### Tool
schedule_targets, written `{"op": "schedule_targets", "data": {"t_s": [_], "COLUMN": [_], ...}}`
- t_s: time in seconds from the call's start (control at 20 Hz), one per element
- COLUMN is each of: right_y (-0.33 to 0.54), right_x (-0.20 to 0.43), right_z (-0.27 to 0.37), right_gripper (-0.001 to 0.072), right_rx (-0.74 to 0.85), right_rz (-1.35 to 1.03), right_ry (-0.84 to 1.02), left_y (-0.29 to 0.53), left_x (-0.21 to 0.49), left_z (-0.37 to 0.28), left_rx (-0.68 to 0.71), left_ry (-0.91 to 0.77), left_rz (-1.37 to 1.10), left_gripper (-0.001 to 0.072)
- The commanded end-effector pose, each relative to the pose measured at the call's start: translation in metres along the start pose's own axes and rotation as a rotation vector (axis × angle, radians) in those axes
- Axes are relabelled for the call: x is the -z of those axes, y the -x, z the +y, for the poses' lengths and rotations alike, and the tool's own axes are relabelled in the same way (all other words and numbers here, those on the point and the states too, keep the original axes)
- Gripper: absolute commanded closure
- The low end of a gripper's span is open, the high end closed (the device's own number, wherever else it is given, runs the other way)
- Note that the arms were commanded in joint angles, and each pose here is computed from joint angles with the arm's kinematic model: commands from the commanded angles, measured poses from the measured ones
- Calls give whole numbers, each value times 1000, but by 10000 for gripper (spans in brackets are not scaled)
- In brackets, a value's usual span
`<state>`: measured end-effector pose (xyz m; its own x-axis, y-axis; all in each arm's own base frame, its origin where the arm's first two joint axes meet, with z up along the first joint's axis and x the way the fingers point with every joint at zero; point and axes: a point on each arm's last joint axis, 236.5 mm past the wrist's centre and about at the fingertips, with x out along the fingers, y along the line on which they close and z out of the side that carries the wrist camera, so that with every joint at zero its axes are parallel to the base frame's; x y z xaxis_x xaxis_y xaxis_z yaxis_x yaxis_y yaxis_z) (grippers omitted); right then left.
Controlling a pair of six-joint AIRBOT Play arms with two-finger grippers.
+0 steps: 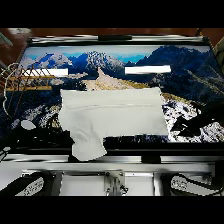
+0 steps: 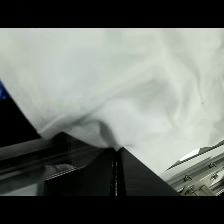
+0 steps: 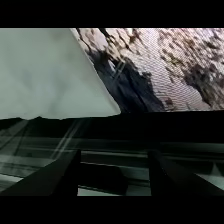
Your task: Fold the shirts.
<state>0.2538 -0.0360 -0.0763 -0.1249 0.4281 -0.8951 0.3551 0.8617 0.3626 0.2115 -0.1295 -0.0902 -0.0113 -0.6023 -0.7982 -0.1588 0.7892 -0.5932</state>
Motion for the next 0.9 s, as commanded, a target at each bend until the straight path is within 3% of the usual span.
{"op": "schedule_targets", "data": {"t_s": [0.0, 0.25, 0.65, 0.7, 0.8, 0.85], "right_y": [-17, -20, -47, -50, -50, -45], "right_x": [-7, -21, -17, -16, -17, -21], "right_z": [7, 11, 32, 37, 43, 46], "right_gripper": [167, 169, 173, 287, 598, 641], "right_rx": [-54, -75, 33, 38, 45, 44], "right_rz": [-49, -111, -56, -49, -60, -78], "right_ry": [-18, -35, 79, 99, 132, 157], "left_y": [8, 10, 27, 30, 38, 46], "left_x": [-5, -6, -31, -34, -42, -48], "left_z": [-10, -12, -25, -25, -25, -24], "left_rx": [15, 17, 14, 12, 14, 11], "left_ry": [-27, -31, -82, -86, -87, -88], "left_rz": [-8, -9, -72, -81, -105, -119], "left_gripper": [681, 681, 681, 680, 680, 681]}}
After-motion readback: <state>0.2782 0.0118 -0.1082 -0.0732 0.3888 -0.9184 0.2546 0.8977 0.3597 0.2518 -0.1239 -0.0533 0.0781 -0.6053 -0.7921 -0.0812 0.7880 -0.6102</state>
